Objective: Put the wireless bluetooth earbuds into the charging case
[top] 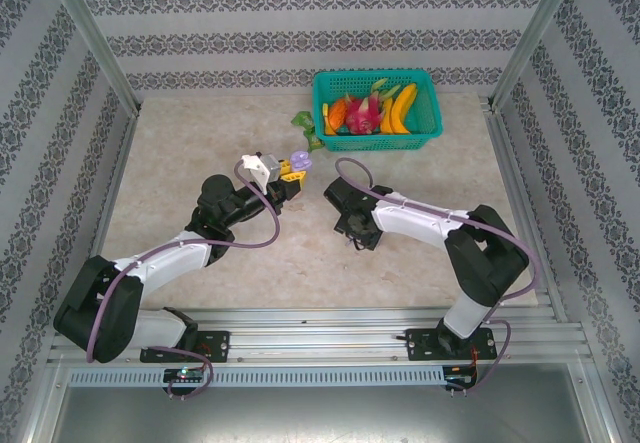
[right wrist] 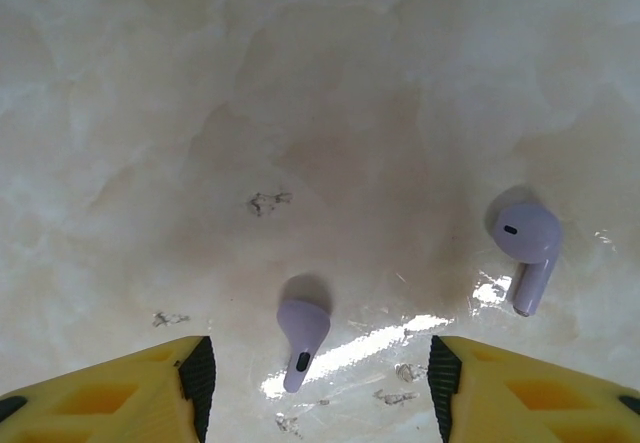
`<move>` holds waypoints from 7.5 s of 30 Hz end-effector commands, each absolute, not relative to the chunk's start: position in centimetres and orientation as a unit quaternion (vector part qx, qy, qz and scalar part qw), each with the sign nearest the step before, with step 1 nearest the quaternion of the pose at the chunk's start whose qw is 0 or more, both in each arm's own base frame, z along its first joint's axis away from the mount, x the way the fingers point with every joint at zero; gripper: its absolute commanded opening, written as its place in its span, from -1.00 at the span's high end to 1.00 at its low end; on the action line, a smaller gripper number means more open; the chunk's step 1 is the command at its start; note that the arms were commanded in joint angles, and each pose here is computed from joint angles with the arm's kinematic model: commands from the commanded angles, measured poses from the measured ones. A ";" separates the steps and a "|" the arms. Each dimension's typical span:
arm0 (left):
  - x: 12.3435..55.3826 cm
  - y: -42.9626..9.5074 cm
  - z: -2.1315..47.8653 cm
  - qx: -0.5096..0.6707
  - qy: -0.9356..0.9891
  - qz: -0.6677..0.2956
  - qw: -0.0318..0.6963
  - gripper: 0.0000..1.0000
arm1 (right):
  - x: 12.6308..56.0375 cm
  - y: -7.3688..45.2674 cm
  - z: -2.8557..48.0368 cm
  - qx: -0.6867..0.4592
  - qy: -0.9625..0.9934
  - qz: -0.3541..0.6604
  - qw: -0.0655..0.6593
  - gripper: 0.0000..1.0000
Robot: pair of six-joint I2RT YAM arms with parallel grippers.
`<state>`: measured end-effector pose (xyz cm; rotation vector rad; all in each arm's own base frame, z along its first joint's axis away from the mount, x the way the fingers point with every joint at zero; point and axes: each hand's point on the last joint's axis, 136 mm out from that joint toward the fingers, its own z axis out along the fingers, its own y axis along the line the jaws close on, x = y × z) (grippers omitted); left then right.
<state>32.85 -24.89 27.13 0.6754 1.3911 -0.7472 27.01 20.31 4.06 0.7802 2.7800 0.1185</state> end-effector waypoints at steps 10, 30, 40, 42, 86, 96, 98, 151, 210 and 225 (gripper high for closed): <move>32.5 -25.3 29.0 0.306 0.585 -0.332 0.674 1.00 | 26.9 22.0 2.7 0.279 0.954 0.030 0.103 -0.04; 32.5 -25.4 29.0 0.302 0.584 -0.338 0.674 1.00 | 26.9 21.4 0.8 0.248 0.965 0.000 0.086 0.30; 32.4 -25.3 29.4 0.300 0.582 -0.339 0.676 1.00 | 27.9 22.7 0.8 0.107 0.991 0.014 0.074 0.54; 32.4 -25.4 29.4 0.300 0.583 -0.340 0.674 1.00 | 28.0 23.3 0.8 0.065 0.995 0.015 0.067 0.58; 32.6 -25.4 29.6 0.297 0.582 -0.343 0.675 1.00 | 28.8 23.5 1.9 0.183 0.980 0.005 0.076 0.17; 32.6 -25.4 29.7 0.296 0.581 -0.344 0.676 1.00 | 28.6 22.4 0.9 0.172 0.982 -0.012 0.072 0.28; 32.5 -25.4 29.7 0.297 0.580 -0.344 0.676 1.00 | 28.7 22.1 0.8 0.166 0.983 -0.017 0.073 0.30; 32.8 -25.4 29.6 0.295 0.582 -0.344 0.675 1.00 | 26.4 23.8 -0.7 0.152 0.988 -0.012 0.036 0.56; 30.3 -31.1 30.3 0.423 0.550 -0.375 0.615 1.00 | 30.3 23.4 39.5 -0.049 0.777 0.312 0.544 0.59; 31.0 -32.2 32.1 0.439 0.534 -0.353 0.630 1.00 | 28.2 25.5 39.3 -0.143 0.725 0.349 0.576 0.60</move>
